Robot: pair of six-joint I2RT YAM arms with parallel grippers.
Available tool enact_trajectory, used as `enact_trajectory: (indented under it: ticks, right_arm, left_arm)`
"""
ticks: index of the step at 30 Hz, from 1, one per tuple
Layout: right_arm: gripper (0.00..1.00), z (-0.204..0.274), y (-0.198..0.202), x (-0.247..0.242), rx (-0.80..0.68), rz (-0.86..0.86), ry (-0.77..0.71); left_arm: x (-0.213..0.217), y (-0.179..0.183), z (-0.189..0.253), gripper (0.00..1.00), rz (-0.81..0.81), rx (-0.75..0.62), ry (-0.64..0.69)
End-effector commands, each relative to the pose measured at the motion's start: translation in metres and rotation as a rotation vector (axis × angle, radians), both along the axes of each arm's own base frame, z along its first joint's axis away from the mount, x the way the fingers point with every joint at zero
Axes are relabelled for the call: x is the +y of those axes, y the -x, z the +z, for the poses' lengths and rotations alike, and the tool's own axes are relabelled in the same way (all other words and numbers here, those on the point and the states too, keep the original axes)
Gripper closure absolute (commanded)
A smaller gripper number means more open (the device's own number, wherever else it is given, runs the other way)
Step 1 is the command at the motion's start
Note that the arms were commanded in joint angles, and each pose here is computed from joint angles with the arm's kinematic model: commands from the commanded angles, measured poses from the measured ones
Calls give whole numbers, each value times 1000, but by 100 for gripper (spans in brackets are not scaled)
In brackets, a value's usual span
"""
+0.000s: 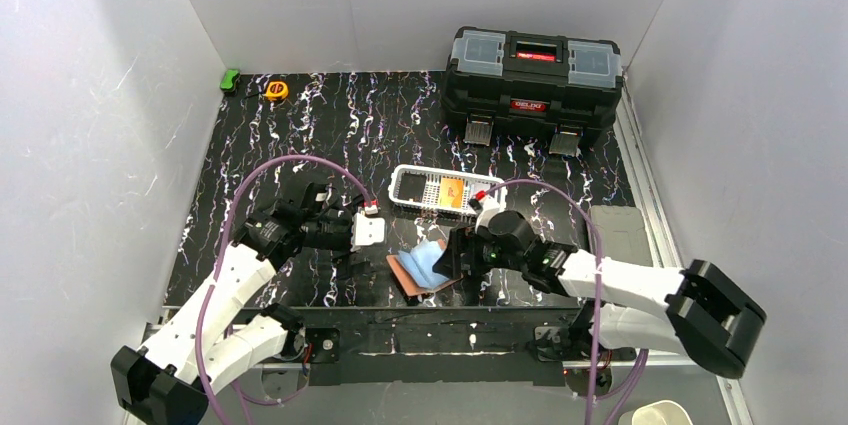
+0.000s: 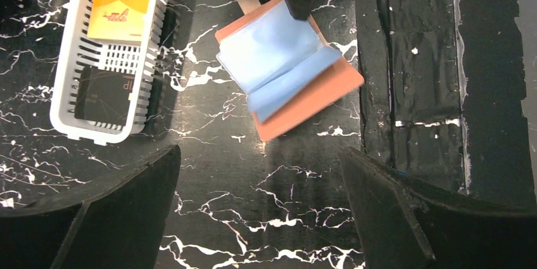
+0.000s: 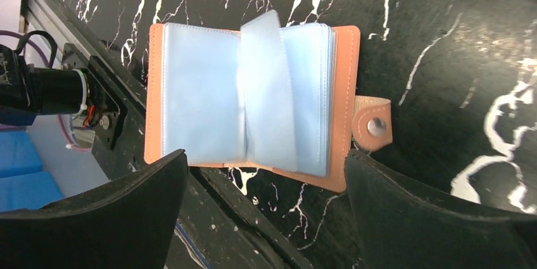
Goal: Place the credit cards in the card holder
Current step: Open the card holder at the center of the board, then pick up the credit card from the storage box.
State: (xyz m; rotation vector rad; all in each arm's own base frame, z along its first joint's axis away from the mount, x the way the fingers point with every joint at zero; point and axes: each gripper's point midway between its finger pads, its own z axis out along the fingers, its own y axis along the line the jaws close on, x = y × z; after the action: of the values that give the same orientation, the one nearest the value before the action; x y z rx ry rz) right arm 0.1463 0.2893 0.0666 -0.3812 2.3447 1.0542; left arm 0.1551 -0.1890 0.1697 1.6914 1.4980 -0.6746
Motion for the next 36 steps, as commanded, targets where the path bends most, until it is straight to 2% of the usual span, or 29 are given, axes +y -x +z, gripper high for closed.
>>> enact_trajectory:
  ticks: [1, 5, 8, 13, 17, 29, 36]
  right_arm:
    - [2, 16, -8, -19, -83, -36, 70]
    - [1, 43, -17, -32, -210, -83, 118]
    - [2, 56, -16, -19, -257, -35, 87]
    - [2, 53, -5, 33, -197, 146, -9]
    - [2, 47, 0, 55, -158, 232, -35]
    - [2, 52, 28, 85, -150, 395, -78]
    - [2, 47, 44, 91, -89, 458, -99]
  left_arm:
    - [0, 14, -4, 2, -40, 24, 12]
    - [-1, 13, -5, 2, -46, 22, 10]
    - [-1, 12, -3, 2, -43, 16, 9]
    - [0, 12, -3, 2, -35, 12, 8]
    - [3, 14, -3, 2, -38, -3, 4]
    - [7, 15, -12, 2, -28, 0, -20]
    - [10, 16, -12, 2, -21, -15, -23]
